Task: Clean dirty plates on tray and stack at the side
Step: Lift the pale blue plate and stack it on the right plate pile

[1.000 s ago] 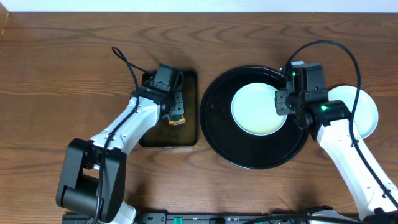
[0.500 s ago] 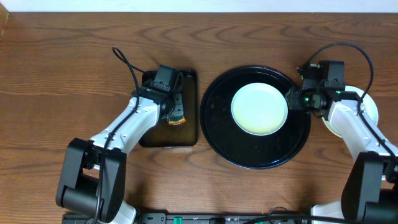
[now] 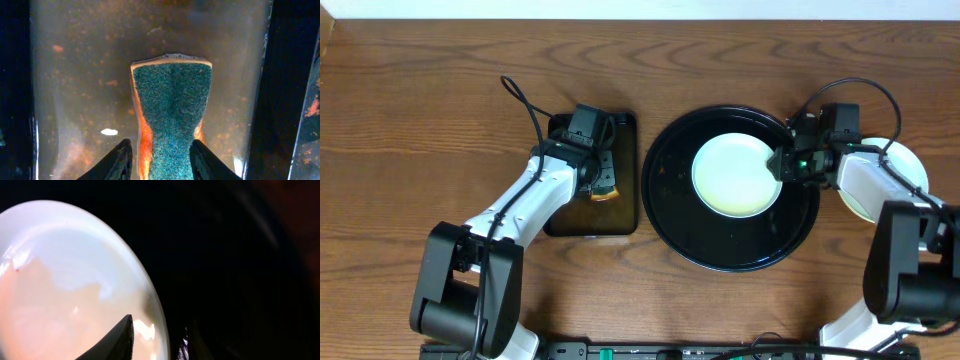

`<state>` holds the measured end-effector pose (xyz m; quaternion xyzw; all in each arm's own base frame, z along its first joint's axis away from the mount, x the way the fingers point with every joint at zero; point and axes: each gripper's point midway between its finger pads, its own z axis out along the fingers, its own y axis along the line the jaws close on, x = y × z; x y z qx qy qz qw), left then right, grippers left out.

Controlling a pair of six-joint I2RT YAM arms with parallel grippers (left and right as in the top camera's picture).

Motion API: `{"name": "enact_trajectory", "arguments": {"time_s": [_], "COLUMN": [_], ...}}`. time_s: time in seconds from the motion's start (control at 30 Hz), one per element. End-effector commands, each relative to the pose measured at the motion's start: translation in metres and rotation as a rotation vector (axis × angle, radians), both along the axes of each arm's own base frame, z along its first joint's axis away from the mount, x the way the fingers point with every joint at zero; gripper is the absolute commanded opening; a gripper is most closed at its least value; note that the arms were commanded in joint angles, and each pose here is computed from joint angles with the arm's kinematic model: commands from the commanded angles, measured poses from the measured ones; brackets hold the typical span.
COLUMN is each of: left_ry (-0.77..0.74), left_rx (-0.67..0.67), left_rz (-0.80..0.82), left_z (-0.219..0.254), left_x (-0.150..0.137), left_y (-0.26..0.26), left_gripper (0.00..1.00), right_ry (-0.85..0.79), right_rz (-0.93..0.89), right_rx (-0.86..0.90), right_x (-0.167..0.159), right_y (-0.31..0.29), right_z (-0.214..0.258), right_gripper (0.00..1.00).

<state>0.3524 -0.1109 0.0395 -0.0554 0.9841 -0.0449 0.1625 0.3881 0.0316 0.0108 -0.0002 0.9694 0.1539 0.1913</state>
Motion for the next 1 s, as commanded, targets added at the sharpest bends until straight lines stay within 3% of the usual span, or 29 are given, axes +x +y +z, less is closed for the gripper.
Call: {"name": "enact_trajectory", "arguments": {"time_s": [0.0, 0.17, 0.4, 0.57, 0.77, 0.97], "left_ry": [0.017, 0.017, 0.019, 0.019, 0.019, 0.018], "left_rx": [0.021, 0.021, 0.014, 0.014, 0.014, 0.014], "left_rz": [-0.003, -0.003, -0.002, -0.002, -0.002, -0.002], "left_z": [-0.006, -0.006, -0.006, -0.006, -0.006, -0.006], "left_x": [-0.005, -0.005, -0.005, -0.005, -0.005, -0.005], "left_y": [0.005, 0.005, 0.004, 0.004, 0.004, 0.004], "left_gripper": [0.4, 0.4, 0.4, 0.4, 0.4, 0.41], "right_ry": [-0.005, 0.001, -0.018, -0.13, -0.303, -0.371], "right_rz": [0.055, 0.039, 0.039, 0.025, 0.036, 0.04], "right_rx": [0.101, 0.108, 0.103, 0.047, -0.139, -0.358], "right_x": [0.003, 0.004, 0.005, 0.013, 0.012, 0.002], "right_y": [0.021, 0.021, 0.02, 0.012, -0.002, -0.002], "right_z": [-0.003, -0.004, 0.005, 0.047, 0.113, 0.143], "right_gripper": [0.28, 0.01, 0.01, 0.01, 0.01, 0.01]}}
